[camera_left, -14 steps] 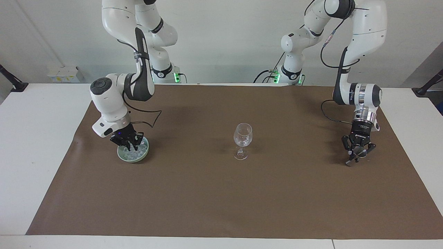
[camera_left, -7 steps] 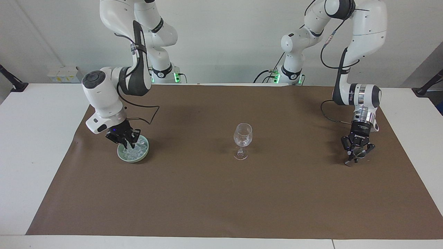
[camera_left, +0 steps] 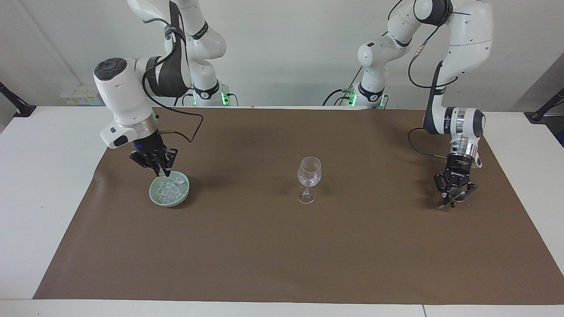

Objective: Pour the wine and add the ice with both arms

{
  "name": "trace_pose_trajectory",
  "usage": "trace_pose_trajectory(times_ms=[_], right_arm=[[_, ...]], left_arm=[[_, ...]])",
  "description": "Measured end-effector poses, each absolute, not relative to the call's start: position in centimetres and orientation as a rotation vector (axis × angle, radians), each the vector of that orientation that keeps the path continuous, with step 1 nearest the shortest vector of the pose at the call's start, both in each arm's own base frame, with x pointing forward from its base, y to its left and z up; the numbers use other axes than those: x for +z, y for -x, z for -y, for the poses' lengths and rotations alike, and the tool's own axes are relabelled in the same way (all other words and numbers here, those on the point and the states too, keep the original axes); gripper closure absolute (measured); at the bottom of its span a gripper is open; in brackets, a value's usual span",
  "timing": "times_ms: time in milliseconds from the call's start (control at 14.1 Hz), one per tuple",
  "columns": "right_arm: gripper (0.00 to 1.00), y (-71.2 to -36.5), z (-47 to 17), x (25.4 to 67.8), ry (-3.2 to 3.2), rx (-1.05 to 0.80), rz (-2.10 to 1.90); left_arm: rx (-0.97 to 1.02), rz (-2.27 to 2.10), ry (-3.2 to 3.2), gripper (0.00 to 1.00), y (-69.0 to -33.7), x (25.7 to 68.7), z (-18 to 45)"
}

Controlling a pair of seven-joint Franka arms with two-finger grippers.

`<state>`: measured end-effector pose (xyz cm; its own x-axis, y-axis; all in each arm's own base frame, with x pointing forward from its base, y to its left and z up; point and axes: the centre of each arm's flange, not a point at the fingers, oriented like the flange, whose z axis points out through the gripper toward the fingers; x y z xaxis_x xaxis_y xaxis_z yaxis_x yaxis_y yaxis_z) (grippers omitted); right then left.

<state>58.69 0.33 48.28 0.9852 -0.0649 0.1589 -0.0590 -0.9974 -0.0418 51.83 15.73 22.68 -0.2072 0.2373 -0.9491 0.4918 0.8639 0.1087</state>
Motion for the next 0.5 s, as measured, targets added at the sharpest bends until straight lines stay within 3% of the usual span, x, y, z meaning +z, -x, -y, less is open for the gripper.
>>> trace_pose_trajectory(times_ms=[71, 284, 497], right_arm=[[0.75, -58.8, -1.6, 49.5, 3.086, -0.254, -0.119], [0.75, -58.9, -5.5, 51.6, 3.062, -0.265, -0.180], [0.75, -58.7, -9.5, 52.6, 3.032, -0.281, -0.255]], left_arm=[[-0.254, -1.796, -0.553, 0.77, -51.8, 22.7, -15.7], [-0.254, -1.796, -0.553, 0.59, -51.9, 22.7, -15.8], [-0.254, -1.796, -0.552, 0.56, -51.9, 22.7, -15.8]])
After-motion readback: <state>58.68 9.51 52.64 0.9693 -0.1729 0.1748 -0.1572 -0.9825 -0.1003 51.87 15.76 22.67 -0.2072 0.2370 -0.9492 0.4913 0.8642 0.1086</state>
